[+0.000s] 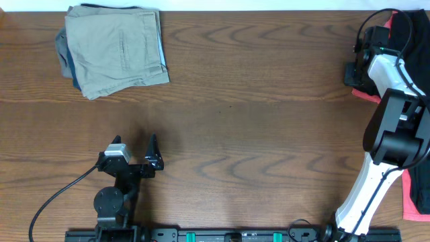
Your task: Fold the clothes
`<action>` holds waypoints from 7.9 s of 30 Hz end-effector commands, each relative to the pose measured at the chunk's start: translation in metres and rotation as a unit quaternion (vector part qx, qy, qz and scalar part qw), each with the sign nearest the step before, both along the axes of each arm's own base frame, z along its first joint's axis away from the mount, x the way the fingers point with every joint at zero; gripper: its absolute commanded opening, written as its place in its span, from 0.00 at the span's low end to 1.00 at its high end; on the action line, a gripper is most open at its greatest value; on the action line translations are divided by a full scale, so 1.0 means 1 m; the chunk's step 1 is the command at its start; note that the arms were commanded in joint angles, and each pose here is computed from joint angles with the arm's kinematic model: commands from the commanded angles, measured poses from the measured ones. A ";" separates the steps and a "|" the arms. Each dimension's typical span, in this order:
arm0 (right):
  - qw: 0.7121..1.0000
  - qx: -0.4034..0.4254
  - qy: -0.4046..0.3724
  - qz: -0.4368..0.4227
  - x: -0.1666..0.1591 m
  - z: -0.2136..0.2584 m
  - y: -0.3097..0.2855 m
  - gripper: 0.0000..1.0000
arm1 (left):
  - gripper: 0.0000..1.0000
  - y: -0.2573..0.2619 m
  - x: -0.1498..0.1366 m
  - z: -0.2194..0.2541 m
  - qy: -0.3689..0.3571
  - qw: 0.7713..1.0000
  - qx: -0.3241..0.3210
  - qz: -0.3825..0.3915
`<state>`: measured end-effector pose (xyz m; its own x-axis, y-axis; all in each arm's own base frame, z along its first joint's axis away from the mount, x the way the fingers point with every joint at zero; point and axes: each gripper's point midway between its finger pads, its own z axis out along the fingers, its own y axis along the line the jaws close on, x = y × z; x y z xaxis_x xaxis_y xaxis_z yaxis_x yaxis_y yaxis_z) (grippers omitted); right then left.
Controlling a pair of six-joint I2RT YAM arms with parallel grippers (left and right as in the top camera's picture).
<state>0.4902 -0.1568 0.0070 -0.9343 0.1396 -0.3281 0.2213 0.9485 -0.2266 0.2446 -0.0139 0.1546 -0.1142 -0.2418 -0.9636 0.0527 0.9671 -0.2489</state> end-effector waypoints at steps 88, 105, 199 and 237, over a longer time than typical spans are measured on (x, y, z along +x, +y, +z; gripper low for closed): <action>0.958 0.196 -0.088 0.189 -0.094 0.218 0.313 0.99 | 0.98 -0.002 -0.001 -0.015 0.021 1.000 0.006 -0.006; 0.976 0.165 0.138 0.036 -0.195 0.070 0.267 0.72 | 0.98 -0.002 -0.001 -0.015 0.021 1.000 0.006 -0.006; 0.961 0.217 -0.169 -0.037 -0.214 0.228 0.204 0.01 | 0.98 -0.002 -0.001 -0.015 0.021 1.000 0.006 -0.006; 0.959 0.168 -0.220 -0.065 -0.331 0.290 0.157 0.01 | 0.98 -0.052 -0.012 -0.012 0.065 0.969 -0.200 -0.130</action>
